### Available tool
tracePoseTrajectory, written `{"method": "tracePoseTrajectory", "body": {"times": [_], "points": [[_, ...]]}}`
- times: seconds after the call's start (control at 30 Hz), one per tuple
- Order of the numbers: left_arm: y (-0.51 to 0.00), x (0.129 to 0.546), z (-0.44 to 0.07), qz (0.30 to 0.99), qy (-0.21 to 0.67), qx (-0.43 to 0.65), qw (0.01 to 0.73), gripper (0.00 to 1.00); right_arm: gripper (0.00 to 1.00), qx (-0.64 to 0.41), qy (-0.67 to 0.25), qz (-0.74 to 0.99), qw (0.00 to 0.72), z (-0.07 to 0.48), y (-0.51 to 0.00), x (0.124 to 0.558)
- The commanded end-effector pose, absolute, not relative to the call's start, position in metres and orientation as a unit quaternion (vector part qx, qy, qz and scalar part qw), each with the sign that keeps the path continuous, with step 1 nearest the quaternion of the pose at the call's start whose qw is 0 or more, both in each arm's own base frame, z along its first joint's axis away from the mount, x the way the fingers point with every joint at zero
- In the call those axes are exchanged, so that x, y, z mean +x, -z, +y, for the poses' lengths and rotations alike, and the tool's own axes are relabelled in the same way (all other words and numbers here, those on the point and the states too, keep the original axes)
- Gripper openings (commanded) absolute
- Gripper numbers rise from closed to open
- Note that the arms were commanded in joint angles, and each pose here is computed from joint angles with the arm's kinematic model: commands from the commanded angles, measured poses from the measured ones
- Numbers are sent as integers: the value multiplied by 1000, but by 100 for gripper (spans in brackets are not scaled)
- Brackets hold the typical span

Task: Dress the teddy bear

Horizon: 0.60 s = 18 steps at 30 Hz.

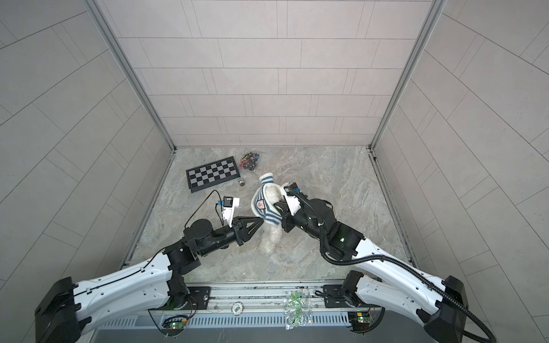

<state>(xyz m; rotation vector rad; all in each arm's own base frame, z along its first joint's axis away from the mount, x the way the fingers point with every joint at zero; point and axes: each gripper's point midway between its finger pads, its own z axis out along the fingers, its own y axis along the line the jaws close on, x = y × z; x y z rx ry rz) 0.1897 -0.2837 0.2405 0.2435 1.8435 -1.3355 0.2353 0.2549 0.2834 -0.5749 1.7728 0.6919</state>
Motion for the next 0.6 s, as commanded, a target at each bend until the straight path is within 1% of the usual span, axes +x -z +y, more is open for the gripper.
{"method": "tracePoseTrajectory", "body": {"times": [0.0, 0.23, 0.3, 0.43, 0.57], "points": [[-245, 197, -280, 743, 508, 89, 427, 29, 0, -234, -305, 720, 578, 254, -309, 234], [-241, 204, -269, 753, 486, 66, 438, 28, 0, -234, -303, 719, 580, 254, -311, 234], [-234, 205, -265, 760, 478, 62, 436, 29, 0, -232, -300, 719, 582, 252, -312, 235], [-235, 204, -266, 756, 486, 67, 434, 35, 0, -234, -297, 720, 582, 252, -311, 235], [-244, 205, -274, 752, 491, 80, 432, 33, 0, -234, -302, 719, 581, 254, -312, 235]]}}
